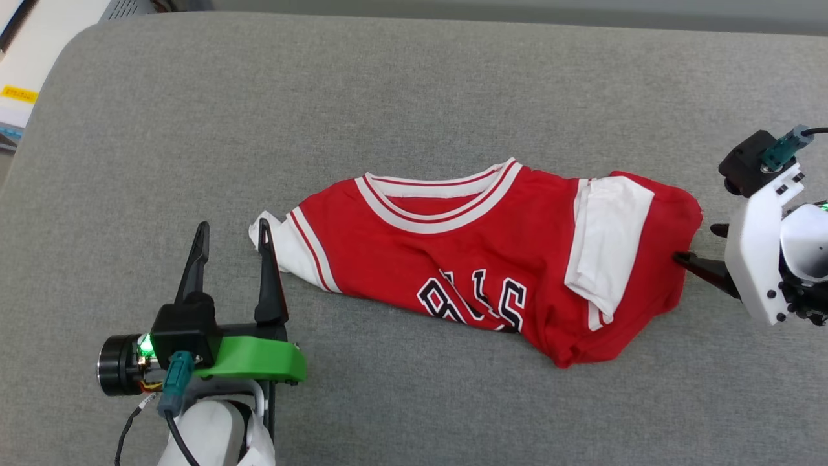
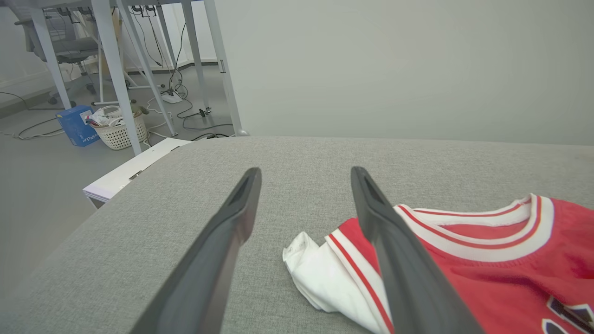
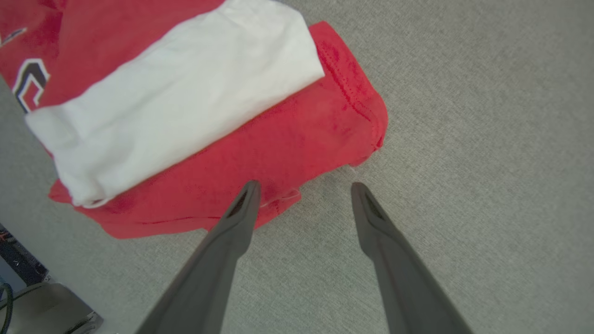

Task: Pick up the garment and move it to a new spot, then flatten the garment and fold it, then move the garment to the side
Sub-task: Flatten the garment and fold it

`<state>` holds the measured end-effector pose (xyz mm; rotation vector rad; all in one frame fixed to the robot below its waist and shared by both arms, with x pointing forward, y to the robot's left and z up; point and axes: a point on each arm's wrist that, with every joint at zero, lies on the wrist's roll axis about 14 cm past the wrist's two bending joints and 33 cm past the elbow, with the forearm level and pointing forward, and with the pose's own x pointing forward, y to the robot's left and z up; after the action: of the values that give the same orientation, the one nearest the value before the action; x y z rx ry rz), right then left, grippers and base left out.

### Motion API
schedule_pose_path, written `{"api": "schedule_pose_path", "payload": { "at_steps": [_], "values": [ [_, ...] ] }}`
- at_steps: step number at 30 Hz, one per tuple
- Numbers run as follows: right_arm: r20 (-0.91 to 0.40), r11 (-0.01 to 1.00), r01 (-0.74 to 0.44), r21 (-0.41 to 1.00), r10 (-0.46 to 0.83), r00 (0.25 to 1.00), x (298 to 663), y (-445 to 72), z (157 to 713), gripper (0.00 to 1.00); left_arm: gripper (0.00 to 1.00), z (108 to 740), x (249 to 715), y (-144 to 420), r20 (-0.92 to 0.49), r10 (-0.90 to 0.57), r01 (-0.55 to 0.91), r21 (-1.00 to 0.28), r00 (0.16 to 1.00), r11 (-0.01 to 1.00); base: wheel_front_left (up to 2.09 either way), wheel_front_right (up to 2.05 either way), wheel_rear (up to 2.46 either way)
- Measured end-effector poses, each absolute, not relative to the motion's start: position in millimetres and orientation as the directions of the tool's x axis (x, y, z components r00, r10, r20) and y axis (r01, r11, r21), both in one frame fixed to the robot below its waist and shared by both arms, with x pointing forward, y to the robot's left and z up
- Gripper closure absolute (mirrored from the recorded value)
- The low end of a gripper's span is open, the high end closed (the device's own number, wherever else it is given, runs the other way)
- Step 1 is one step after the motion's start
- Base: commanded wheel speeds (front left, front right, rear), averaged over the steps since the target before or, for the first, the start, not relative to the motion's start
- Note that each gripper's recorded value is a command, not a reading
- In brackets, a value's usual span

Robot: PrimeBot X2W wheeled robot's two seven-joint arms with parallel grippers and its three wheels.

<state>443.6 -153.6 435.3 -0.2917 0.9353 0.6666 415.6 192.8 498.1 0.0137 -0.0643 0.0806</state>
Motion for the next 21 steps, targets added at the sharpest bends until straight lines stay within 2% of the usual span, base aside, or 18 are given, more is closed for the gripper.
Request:
{"api": "schedule_pose_path", "payload": {
  "at_steps": [7,10,13,14,15,21],
  "values": [
    [-0.873,0.756,-0.633,0.168,0.412,0.260,429.9,-132.0,371.0,0.00,0.00,480.4,426.7,196.2,0.027,0.092,-0.092,0.016,0.995,0.996,0.00,0.00,0.00],
    [-0.881,0.757,-0.628,0.181,0.409,0.238,427.2,-132.1,356.4,0.00,0.00,474.1,427.8,198.7,0.012,0.098,-0.099,0.020,0.995,0.995,0.00,0.00,0.00],
    [-0.870,0.747,-0.640,0.180,0.424,0.250,427.4,-128.4,353.2,0.00,0.00,471.2,427.3,201.7,0.004,0.106,-0.106,0.023,0.994,0.994,0.00,0.00,0.00],
    [-0.861,0.743,-0.645,0.176,0.434,0.265,428.6,-127.1,354.8,0.80,0.00,471.1,427.3,203.1,0.004,0.110,-0.110,0.025,0.994,0.994,0.00,0.00,0.00],
    [-0.849,0.742,-0.648,0.173,0.446,0.284,430.2,-125.6,357.1,1.00,0.00,471.5,427.3,203.6,0.005,0.110,-0.110,0.028,0.994,0.994,0.00,0.00,0.00],
    [-0.726,0.755,-0.634,0.167,0.529,0.439,449.3,-115.8,392.6,1.00,0.00,480.3,426.6,199.5,0.029,0.093,-0.094,0.031,0.995,0.995,0.00,0.00,0.00]
  ]
}}
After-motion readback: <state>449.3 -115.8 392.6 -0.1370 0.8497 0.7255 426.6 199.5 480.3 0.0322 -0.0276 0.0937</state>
